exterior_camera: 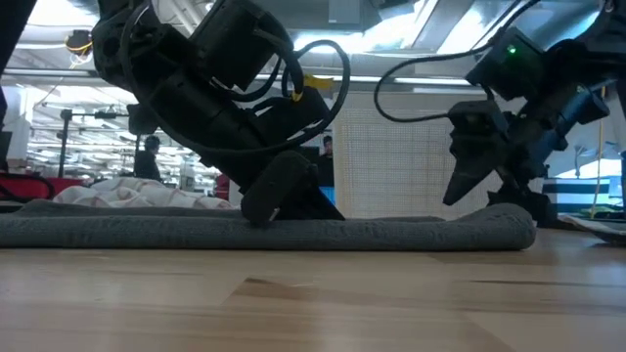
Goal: Fold towel
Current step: Fold the gray towel
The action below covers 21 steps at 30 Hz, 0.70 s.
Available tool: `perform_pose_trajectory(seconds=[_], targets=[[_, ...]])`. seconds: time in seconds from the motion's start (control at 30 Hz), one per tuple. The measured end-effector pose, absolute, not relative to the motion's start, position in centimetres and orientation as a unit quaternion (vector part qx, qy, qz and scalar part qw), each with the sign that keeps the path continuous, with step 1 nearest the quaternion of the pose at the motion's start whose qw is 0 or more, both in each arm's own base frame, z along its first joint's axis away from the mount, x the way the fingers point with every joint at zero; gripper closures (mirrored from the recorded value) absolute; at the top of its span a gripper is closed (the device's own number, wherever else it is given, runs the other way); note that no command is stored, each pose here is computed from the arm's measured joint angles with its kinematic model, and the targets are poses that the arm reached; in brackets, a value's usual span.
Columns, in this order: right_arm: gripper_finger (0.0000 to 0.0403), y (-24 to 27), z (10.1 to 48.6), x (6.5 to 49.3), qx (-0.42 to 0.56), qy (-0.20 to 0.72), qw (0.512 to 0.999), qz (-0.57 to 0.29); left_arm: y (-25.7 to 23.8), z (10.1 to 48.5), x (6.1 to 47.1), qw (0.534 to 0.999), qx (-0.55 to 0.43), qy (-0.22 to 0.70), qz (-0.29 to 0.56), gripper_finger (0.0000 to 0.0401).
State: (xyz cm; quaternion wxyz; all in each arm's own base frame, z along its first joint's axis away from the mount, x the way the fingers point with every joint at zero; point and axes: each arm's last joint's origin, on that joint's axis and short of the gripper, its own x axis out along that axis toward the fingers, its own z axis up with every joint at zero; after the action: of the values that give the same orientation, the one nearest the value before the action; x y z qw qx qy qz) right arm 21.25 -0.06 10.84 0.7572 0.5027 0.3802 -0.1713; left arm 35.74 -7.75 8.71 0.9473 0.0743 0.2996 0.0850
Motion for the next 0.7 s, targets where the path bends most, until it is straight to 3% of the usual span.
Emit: perform_pose_trajectory(seconds=[0.43, 0.53, 0.7], targets=[[0.0122, 1.5, 9.4, 23.0, 0.518, 0.346, 0.770, -0.140, -7.7, 8.8, 35.8, 0.948, 0.088, 0.294, 0.080, 0.0246], [0.0149, 1.5, 9.4, 23.0, 0.512, 0.336, 0.778, -0.144, -7.7, 8.8, 35.8, 0.949, 0.088, 0.293, 0.080, 0.0246], [0.0230, 1.6, 9.4, 23.0, 0.498, 0.328, 0.787, -0.156, -7.7, 8.8, 35.8, 0.948, 0.087, 0.294, 0.081, 0.0246]])
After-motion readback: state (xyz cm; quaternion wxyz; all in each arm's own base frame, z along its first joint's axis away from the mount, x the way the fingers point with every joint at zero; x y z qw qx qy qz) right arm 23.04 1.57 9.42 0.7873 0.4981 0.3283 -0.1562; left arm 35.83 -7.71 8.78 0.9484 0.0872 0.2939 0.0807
